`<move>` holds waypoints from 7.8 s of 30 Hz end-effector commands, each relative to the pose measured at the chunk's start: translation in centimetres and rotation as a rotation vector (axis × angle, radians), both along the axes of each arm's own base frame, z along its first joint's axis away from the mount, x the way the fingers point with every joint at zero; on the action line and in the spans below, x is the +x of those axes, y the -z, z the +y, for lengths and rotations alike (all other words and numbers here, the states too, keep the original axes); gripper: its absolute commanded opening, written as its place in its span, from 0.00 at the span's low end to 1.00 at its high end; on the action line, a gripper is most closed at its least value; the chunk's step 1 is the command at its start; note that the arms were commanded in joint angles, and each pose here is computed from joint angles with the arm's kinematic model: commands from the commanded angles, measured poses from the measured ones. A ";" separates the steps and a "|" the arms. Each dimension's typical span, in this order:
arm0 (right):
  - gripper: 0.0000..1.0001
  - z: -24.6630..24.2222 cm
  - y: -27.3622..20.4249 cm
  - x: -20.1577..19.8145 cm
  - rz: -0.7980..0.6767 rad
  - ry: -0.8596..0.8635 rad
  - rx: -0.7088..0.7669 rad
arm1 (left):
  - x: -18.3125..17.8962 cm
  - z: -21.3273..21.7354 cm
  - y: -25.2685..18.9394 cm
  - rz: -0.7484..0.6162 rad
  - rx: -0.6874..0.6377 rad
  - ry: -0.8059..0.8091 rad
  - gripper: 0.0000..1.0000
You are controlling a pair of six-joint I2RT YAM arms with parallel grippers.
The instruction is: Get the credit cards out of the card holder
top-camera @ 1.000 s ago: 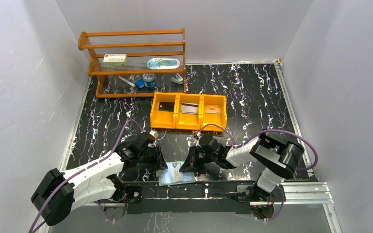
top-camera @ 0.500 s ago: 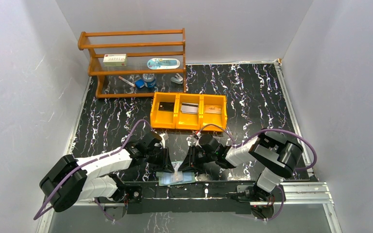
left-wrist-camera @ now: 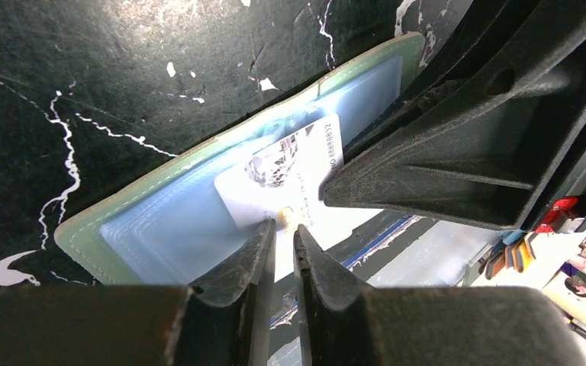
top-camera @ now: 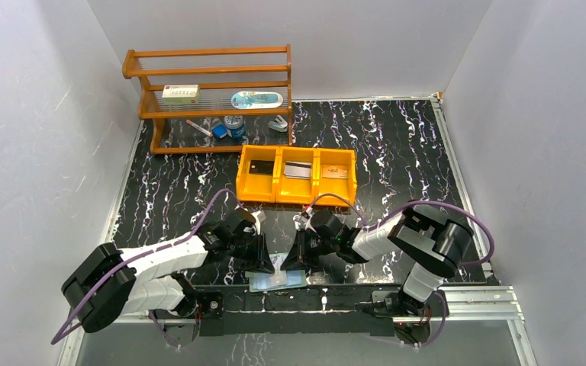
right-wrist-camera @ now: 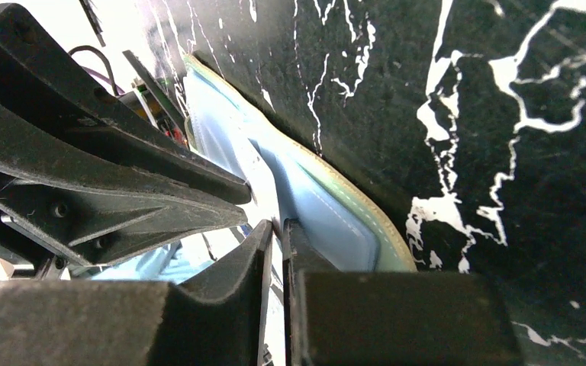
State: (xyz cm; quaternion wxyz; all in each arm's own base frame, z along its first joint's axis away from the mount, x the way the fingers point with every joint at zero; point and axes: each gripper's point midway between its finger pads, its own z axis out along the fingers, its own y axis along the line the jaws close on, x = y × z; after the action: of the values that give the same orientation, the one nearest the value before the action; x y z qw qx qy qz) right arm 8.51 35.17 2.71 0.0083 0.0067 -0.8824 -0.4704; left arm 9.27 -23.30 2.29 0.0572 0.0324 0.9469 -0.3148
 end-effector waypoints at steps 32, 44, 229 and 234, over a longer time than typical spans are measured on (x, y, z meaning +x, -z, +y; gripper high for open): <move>0.07 0.8 -2.1 1.9 -0.085 0.087 0.044 | -1.2 3.0 2.5 0.017 0.155 -0.051 0.18; 0.04 -2.1 -1.5 2.9 -0.162 0.153 -0.122 | 1.0 3.8 -0.3 -0.066 0.256 -0.071 0.45; 0.00 -6.0 -2.7 5.8 -0.365 0.351 -0.365 | 6.3 0.0 -3.3 -0.214 0.114 -0.040 0.00; 0.30 -8.5 -3.1 7.9 -0.425 0.338 -0.451 | 7.7 1.2 -4.1 -0.258 0.214 -0.060 0.11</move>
State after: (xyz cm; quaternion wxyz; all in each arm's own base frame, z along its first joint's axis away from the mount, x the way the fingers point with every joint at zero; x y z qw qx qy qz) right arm 14.29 28.93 4.90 -0.2174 -0.0524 -0.9326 -0.2834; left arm 15.75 -23.18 5.14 0.1533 0.0391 0.9572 -0.2425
